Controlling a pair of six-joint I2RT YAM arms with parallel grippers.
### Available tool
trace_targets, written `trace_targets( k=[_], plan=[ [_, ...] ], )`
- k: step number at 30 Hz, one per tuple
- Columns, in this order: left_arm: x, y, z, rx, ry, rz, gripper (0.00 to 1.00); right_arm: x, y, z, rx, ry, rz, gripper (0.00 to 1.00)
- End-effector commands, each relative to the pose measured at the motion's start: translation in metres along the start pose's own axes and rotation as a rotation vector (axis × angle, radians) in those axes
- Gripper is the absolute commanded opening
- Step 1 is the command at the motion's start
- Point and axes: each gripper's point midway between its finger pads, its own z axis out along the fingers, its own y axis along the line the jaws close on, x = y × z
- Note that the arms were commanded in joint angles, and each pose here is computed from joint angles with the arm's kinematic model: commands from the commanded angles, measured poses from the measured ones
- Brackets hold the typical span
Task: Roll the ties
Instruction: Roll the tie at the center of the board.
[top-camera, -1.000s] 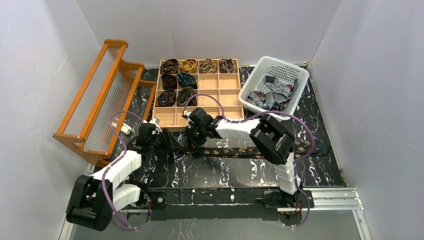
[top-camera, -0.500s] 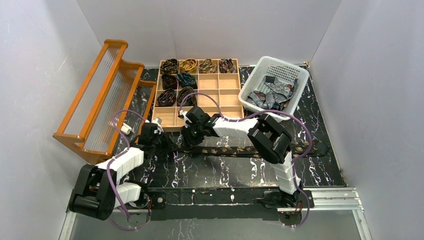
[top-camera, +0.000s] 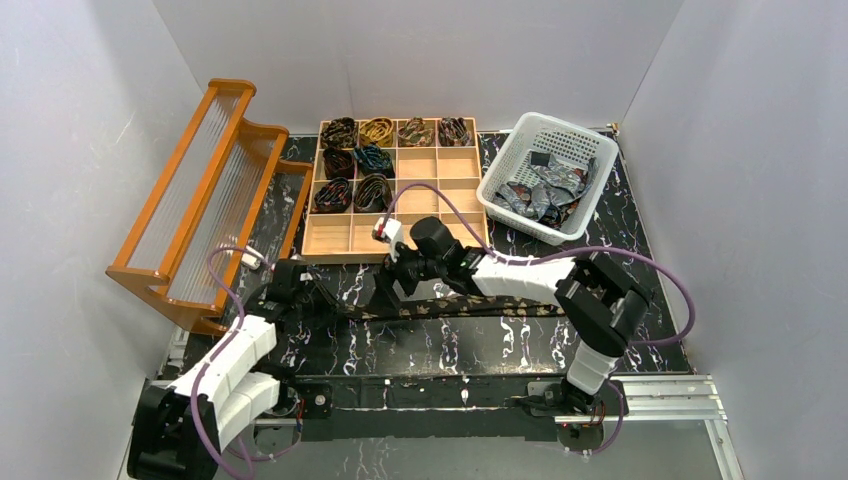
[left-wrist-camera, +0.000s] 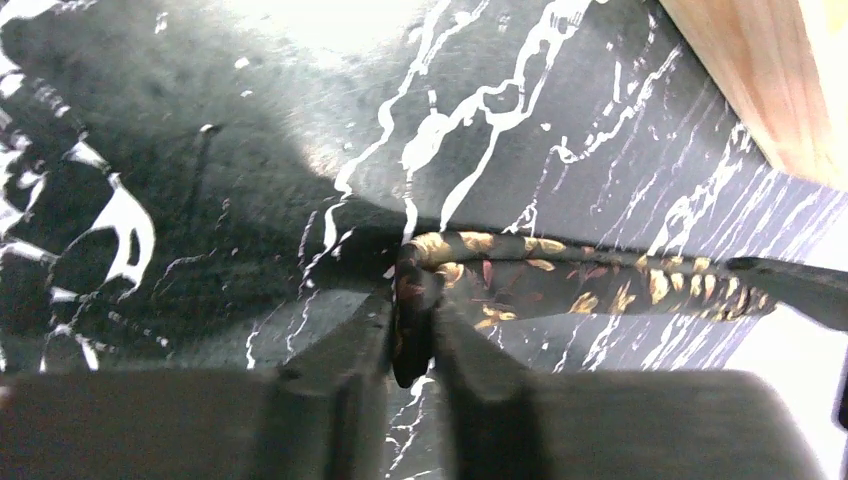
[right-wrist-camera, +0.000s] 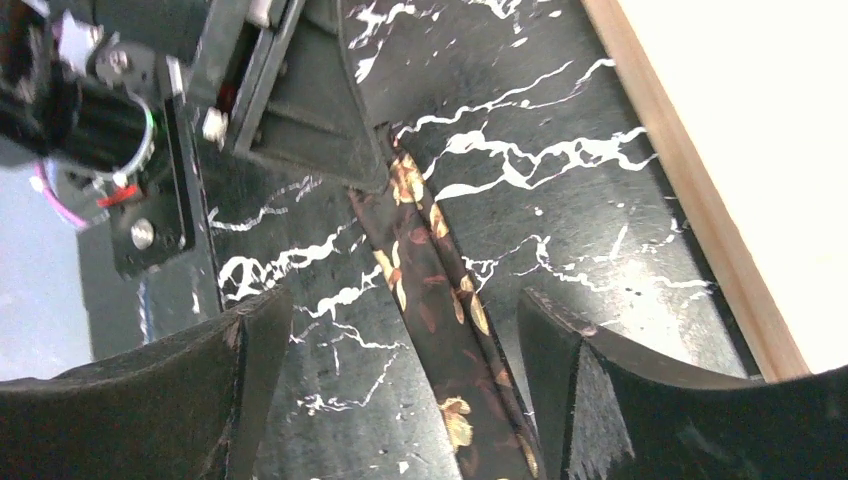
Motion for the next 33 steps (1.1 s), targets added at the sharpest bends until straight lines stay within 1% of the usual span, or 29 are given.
trace_targets(
  k=[1, 4, 5, 7, 9, 11, 17, 22, 24, 27, 30, 33],
  plan=[
    [0.007, 0.027, -0.006, -0.141, -0.001, -0.073, 0.36, -0.009, 0.007, 0.015, -0.117, -0.088, -0.202, 0.91],
    [-0.009, 0.033, -0.010, -0.214, -0.053, -0.022, 0.66, -0.006, -0.001, 0.031, -0.114, -0.036, -0.210, 0.89],
    [-0.013, 0.033, -0.011, -0.225, -0.056, -0.004, 0.73, -0.005, 0.002, 0.035, -0.123, -0.034, -0.232, 0.89],
    [-0.024, 0.035, -0.013, -0.265, -0.092, 0.018, 0.83, -0.006, 0.008, 0.040, -0.142, -0.071, -0.315, 0.92],
    [-0.030, 0.032, -0.014, -0.268, -0.105, 0.028, 0.89, -0.005, 0.014, 0.044, -0.164, -0.111, -0.397, 0.93],
    [-0.033, 0.029, -0.015, -0.268, -0.109, 0.034, 0.90, -0.004, 0.014, 0.050, -0.178, -0.118, -0.423, 0.94],
    [-0.032, 0.029, -0.015, -0.270, -0.102, 0.040, 0.91, 0.014, 0.021, 0.071, -0.288, -0.063, -0.484, 0.92],
    [-0.031, 0.028, -0.018, -0.261, -0.099, 0.055, 0.91, 0.033, 0.010, 0.080, -0.257, -0.028, -0.520, 0.92],
    [-0.031, 0.027, -0.018, -0.256, -0.096, 0.058, 0.91, 0.041, 0.004, 0.081, -0.243, -0.007, -0.541, 0.89],
    [-0.029, 0.025, -0.015, -0.234, -0.092, 0.061, 0.91, 0.054, -0.005, 0.081, -0.233, 0.043, -0.542, 0.79],
    [-0.028, 0.022, -0.012, -0.204, -0.092, 0.066, 0.91, 0.068, -0.014, 0.077, -0.236, 0.079, -0.511, 0.62],
    [-0.028, 0.022, -0.010, -0.188, -0.106, 0.067, 0.91, 0.085, -0.013, 0.072, -0.262, 0.125, -0.506, 0.48]
  ],
)
